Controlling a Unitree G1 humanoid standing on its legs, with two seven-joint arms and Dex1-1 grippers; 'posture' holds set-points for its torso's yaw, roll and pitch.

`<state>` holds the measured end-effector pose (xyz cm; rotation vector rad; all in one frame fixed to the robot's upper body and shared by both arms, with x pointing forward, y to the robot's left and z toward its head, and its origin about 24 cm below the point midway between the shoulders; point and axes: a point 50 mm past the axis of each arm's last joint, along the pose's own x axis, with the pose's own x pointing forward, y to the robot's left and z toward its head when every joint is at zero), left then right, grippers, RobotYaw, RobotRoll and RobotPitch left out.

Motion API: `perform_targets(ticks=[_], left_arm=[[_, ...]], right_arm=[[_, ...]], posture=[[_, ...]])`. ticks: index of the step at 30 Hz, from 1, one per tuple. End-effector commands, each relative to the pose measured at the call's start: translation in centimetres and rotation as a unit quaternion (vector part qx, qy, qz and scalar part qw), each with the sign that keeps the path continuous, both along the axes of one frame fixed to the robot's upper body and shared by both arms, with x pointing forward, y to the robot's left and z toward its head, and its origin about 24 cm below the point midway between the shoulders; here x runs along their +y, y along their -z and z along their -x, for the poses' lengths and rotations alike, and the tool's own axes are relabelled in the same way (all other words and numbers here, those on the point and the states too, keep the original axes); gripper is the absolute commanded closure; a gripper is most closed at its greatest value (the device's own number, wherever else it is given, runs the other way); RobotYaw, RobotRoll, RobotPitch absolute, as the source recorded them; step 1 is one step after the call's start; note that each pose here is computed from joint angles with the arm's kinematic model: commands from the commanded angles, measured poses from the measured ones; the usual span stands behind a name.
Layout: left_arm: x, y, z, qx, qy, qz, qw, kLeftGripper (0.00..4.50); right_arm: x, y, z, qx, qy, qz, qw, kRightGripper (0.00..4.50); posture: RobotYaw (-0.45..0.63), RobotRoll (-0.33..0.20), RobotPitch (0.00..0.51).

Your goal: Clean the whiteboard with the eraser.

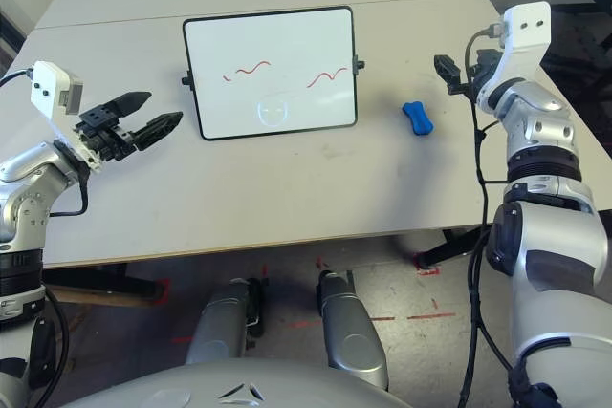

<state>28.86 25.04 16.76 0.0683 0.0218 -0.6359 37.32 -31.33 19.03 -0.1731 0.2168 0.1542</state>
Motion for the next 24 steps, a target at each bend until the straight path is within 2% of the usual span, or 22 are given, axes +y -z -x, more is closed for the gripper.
perform_targets(ticks=[1,9,16,24], left_arm=[[-0.1,0.3,-0.1,0.005,0.005,-0.008,1.000,0.00],[-0.3,0.5,-0.5,0.004,0.000,-0.011,1.000,0.00],[-0.3,0.8,-0.5,0.007,-0.005,-0.011,1.000,0.00],[-0.4,1.0,-0.4,0.009,-0.009,-0.011,1.000,0.00]], right_arm=[[-0.1,-0.6,0.4,0.086,0.000,0.030,0.996,0.03],[2.5,-0.9,0.9,0.196,-0.023,0.039,0.980,0.03],[5.0,-0.8,1.2,0.227,-0.033,0.037,0.973,0.03],[5.2,1.2,1.5,0.249,-0.016,0.031,0.968,0.03]], posture=[[-0.12,0.000,0.159],[-0.12,0.000,0.158],[-0.12,0.000,0.165],[-0.11,0.000,0.172]])
